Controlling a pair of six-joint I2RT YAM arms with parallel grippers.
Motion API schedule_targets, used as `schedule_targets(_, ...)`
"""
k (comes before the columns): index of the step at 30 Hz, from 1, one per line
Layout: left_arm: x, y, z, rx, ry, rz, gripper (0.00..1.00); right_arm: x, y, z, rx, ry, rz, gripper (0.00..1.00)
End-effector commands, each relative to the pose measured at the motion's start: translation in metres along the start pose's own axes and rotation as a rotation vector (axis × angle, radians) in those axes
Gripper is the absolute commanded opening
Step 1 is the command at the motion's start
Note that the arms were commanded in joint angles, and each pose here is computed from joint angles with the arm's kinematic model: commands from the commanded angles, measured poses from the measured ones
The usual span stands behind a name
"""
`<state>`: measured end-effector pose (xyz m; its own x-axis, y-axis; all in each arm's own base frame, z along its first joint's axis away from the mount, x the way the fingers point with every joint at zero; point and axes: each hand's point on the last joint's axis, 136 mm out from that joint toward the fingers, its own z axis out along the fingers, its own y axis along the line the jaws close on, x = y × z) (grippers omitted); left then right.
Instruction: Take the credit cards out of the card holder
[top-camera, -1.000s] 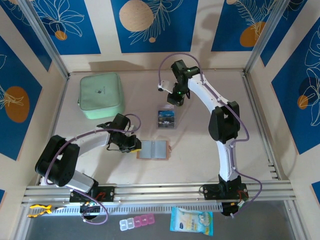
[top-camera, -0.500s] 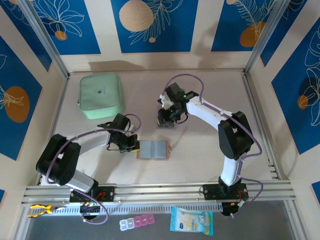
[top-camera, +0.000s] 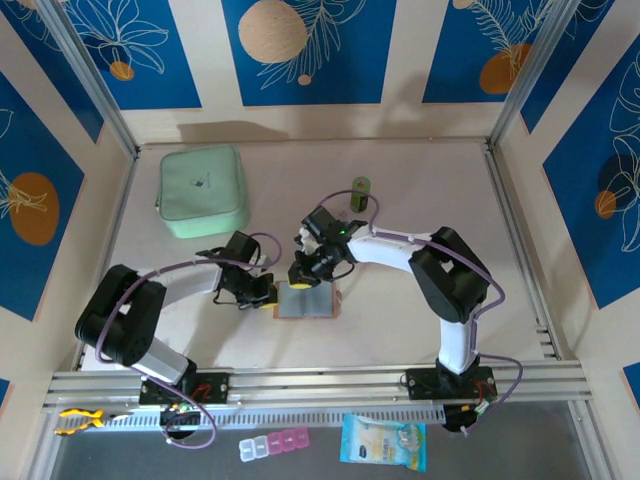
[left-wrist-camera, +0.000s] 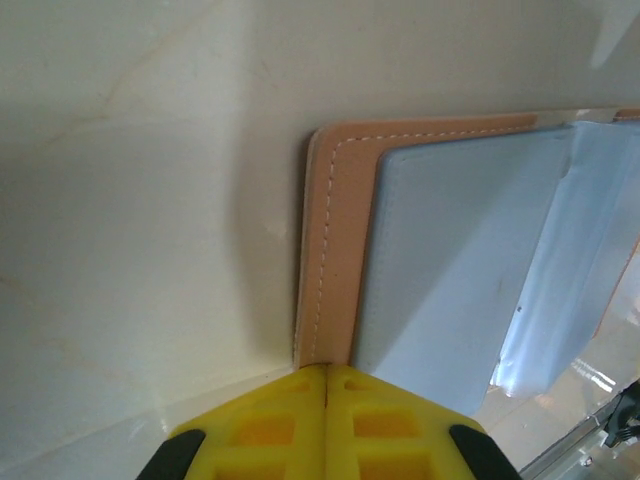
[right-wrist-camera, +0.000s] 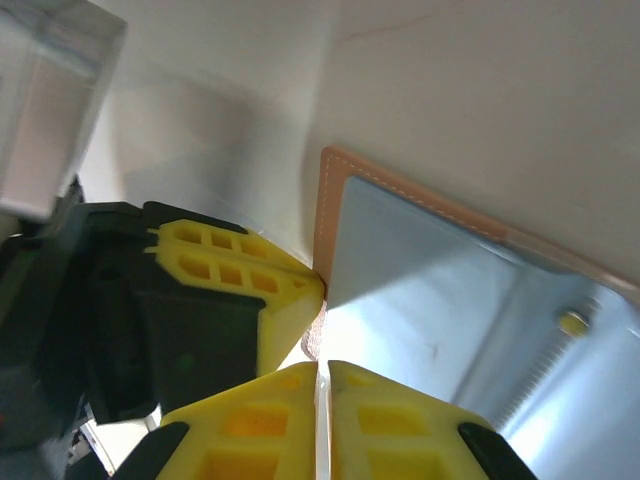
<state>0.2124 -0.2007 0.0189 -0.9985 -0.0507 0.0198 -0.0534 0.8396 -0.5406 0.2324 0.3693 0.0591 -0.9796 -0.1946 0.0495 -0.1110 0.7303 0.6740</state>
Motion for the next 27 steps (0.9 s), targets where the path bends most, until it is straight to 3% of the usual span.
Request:
schedule_targets(1,0.005,0.012,0.004,-0.019,0.017,-0.024,0.0,0.004,0.011,0.013,-0.022,0.049,0.019,0.13)
schedule_targets(11,0.007,0.015,0.005,-0.021,0.028,-0.031,0.0,0.015,-0.013,0.031,0.106,0.12,0.076,0.13)
schedule_targets(27,0.009,0.018,0.006,-0.026,0.038,-0.037,0.0,0.021,-0.047,0.002,0.286,0.083,0.086,0.13)
